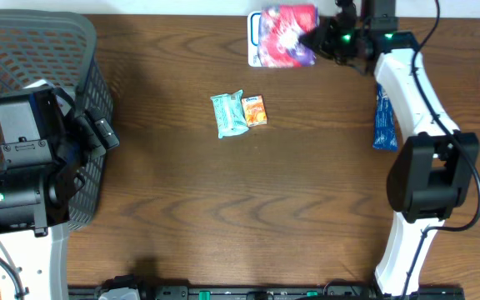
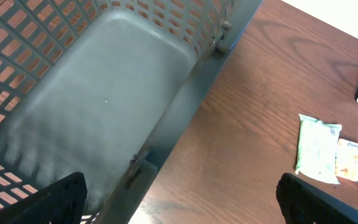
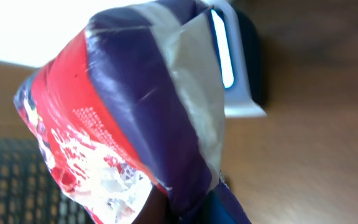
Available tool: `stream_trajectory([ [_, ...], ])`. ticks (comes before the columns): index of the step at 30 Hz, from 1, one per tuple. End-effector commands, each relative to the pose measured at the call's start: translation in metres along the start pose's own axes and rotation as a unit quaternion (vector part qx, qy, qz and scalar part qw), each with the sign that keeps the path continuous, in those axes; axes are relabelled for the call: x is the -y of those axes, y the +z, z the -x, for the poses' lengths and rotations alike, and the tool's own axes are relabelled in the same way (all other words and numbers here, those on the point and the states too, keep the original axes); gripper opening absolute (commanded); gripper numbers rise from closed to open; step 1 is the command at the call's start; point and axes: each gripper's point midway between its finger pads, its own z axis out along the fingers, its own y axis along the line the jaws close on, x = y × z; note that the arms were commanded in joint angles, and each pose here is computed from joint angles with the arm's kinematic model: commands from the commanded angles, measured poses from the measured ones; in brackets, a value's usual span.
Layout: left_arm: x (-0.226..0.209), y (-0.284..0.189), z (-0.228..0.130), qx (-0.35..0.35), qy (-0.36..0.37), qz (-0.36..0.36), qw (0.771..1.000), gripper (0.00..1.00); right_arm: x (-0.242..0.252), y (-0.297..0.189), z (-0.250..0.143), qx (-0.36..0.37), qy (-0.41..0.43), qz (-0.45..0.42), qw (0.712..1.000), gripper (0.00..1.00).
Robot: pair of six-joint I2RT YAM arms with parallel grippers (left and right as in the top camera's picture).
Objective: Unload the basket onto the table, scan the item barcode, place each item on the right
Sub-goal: 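Carry the Carefree pack to the far right of the table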
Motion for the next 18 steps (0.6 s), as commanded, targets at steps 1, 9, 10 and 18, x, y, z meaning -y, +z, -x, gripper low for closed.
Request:
stream_trajectory([
  [1, -0.002, -0.004, 0.005, 0.009, -0.005, 0.003, 1.0, 0.98, -0.012, 0.025, -0.002, 0.022, 0.065, -0.014, 0.998, 0.01],
  [9, -0.002, -0.004, 0.005, 0.009, -0.005, 0.003, 1.0, 0.98, -0.021, 0.066, -0.001, 0.046, 0.084, 0.019, 0.995, 0.01],
  [10, -0.002, -0.004, 0.005, 0.009, -0.005, 0.003, 1.0, 0.98, -0.02, 0.069, -0.002, 0.046, 0.083, 0.018, 0.995, 0.01],
  [18, -0.002, -0.004, 0.005, 0.009, -0.005, 0.003, 1.0, 0.98, -0.003, 0.039, 0.029, 0.067, 0.063, 0.022, 0.996, 0.01],
])
